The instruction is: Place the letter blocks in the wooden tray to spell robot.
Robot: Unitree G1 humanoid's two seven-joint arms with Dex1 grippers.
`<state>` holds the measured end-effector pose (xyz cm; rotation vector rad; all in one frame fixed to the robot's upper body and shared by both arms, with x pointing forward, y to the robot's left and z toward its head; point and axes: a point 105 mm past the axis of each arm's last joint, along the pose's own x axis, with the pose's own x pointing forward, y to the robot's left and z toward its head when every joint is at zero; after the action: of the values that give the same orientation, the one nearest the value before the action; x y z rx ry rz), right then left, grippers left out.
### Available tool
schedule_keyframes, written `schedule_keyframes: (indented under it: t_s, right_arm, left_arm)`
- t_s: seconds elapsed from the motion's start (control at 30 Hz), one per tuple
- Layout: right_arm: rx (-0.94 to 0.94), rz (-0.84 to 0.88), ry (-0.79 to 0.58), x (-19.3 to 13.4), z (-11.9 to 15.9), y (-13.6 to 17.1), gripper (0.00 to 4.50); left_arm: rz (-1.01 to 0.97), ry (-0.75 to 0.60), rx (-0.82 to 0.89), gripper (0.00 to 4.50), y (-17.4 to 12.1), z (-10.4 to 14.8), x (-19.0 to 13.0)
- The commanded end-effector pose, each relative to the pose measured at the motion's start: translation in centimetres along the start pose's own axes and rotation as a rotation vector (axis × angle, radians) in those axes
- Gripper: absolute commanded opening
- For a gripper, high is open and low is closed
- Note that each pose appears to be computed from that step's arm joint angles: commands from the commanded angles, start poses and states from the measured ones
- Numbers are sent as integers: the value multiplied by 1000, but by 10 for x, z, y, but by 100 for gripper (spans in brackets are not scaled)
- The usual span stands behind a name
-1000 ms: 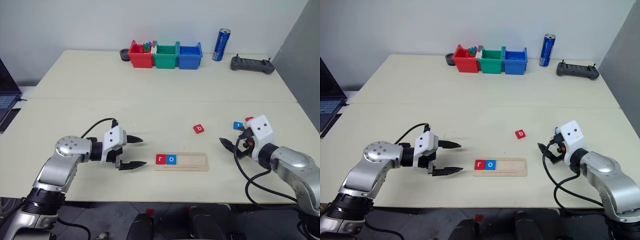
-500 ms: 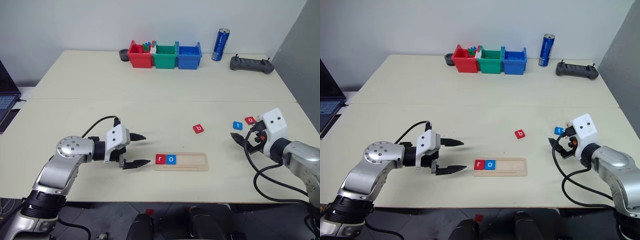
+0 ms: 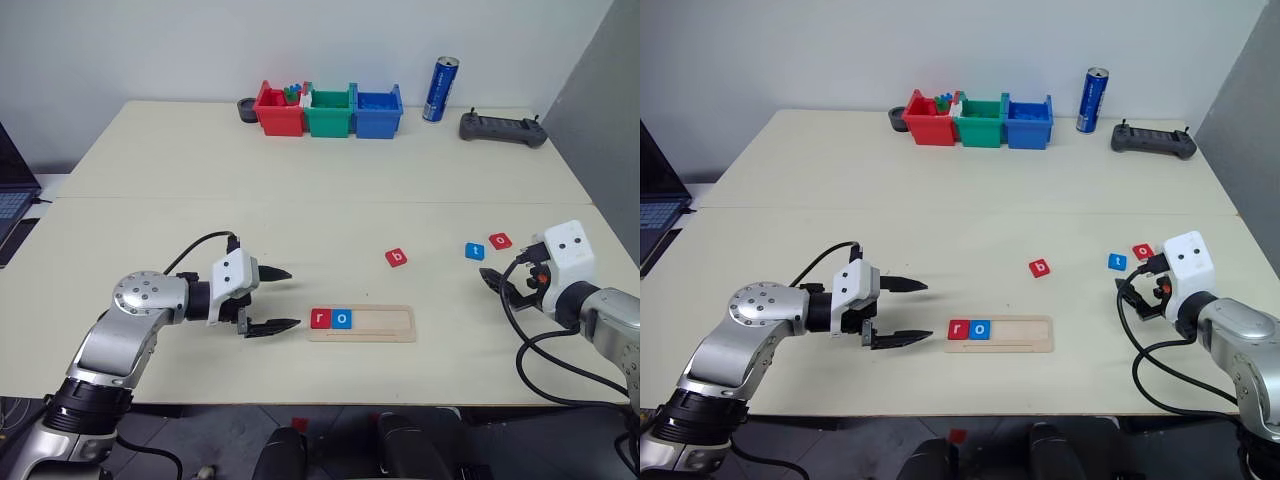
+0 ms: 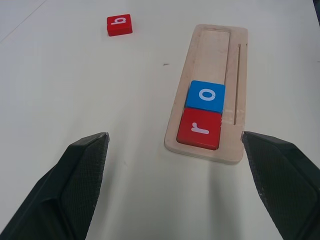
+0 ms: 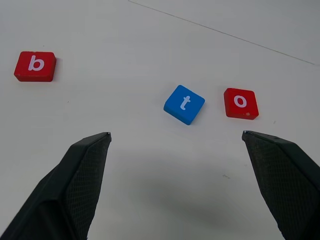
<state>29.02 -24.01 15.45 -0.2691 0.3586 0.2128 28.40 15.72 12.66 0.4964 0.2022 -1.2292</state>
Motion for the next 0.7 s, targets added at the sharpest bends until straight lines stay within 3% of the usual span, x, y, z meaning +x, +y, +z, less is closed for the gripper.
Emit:
schedule_keyframes:
  t_s: [0.03,0.7]
  right_arm:
    - [-23,-27,-52,-8,12,-4,450]
    - [-84,28,-48,-6,10,6,450]
  left_arm:
    - [-3,-20,37,447,2,8,1]
    - [19,-29,35,447,4,6,3]
